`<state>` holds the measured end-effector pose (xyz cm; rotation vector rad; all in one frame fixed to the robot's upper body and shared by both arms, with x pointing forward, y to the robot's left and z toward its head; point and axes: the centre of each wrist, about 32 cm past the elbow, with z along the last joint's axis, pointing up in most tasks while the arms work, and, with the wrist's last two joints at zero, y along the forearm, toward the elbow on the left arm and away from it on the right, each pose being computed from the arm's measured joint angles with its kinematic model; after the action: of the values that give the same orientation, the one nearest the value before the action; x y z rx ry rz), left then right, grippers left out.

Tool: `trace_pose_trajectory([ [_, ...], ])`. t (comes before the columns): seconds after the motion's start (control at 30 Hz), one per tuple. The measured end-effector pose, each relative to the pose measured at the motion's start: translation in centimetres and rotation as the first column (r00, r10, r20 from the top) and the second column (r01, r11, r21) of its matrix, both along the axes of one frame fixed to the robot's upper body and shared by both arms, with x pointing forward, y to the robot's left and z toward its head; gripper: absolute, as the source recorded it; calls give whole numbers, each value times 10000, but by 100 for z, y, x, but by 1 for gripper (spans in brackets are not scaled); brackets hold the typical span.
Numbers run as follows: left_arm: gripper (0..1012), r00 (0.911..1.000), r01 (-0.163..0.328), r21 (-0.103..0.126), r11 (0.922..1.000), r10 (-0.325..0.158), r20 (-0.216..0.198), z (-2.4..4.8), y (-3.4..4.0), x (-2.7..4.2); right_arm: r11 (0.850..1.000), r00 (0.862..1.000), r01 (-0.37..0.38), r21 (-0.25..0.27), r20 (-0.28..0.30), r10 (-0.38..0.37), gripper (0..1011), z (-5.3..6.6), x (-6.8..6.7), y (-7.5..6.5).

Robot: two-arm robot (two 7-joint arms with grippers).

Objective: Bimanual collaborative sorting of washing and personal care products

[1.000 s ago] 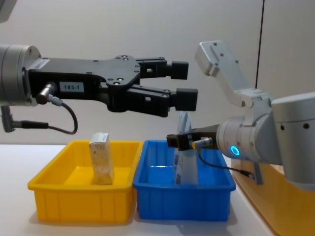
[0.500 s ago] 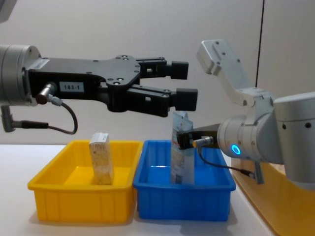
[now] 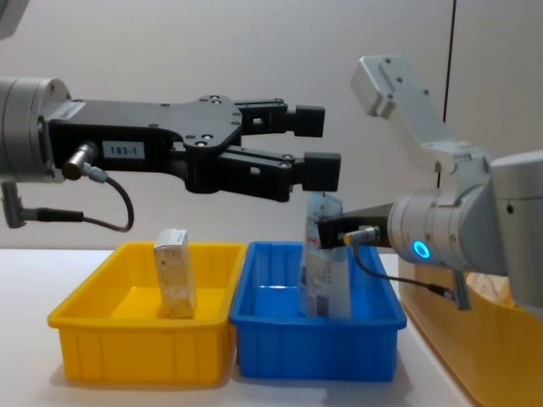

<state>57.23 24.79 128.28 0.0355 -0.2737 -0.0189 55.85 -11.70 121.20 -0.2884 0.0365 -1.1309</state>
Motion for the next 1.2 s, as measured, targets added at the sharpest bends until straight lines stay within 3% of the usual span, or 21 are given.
trace_pose_trajectory([
  [0.47,1001,10000,0,0,10000,0,0,0,0,0,9996,9992,216,199,340,-223,16,153,-79,-104],
  [1.2,1001,10000,0,0,10000,0,0,0,0,0,9929,9849,385,1128,1637,-568,16,707,-270,-391],
])
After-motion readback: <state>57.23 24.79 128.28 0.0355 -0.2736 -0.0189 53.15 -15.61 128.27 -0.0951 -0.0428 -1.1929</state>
